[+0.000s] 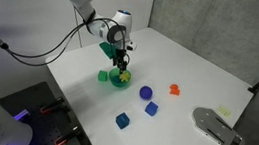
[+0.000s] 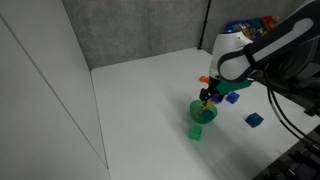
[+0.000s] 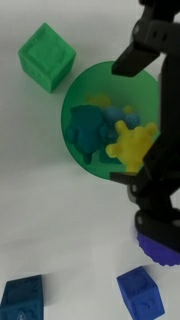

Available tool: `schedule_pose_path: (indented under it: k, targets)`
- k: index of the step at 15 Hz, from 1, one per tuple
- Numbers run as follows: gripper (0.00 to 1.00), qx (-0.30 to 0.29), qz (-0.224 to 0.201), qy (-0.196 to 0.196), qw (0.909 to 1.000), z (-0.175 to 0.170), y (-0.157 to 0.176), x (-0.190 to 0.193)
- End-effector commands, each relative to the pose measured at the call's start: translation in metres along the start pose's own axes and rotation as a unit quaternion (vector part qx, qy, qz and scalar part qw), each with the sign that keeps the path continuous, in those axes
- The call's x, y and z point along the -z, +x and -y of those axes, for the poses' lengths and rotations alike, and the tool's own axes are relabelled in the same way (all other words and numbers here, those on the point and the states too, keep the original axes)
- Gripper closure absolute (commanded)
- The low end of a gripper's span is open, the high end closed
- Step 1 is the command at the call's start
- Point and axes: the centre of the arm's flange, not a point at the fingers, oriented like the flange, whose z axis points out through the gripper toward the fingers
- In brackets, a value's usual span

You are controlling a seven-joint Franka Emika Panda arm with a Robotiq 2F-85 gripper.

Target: Remove the light blue toy from the green plate and put it on the worktop

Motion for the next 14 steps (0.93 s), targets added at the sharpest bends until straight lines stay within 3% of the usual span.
schedule_pose_path:
  k: [1,13,14]
  targets:
    - [0.0,0.018,-0.002,-0.003,0.9998,-0.002,-0.002,-0.023]
    - [0.02,0.034,-0.021,0.006,0.9992,0.013,-0.007,-0.067]
    - [0.26,0.035,-0.023,0.006,0.9991,0.014,-0.007,-0.069]
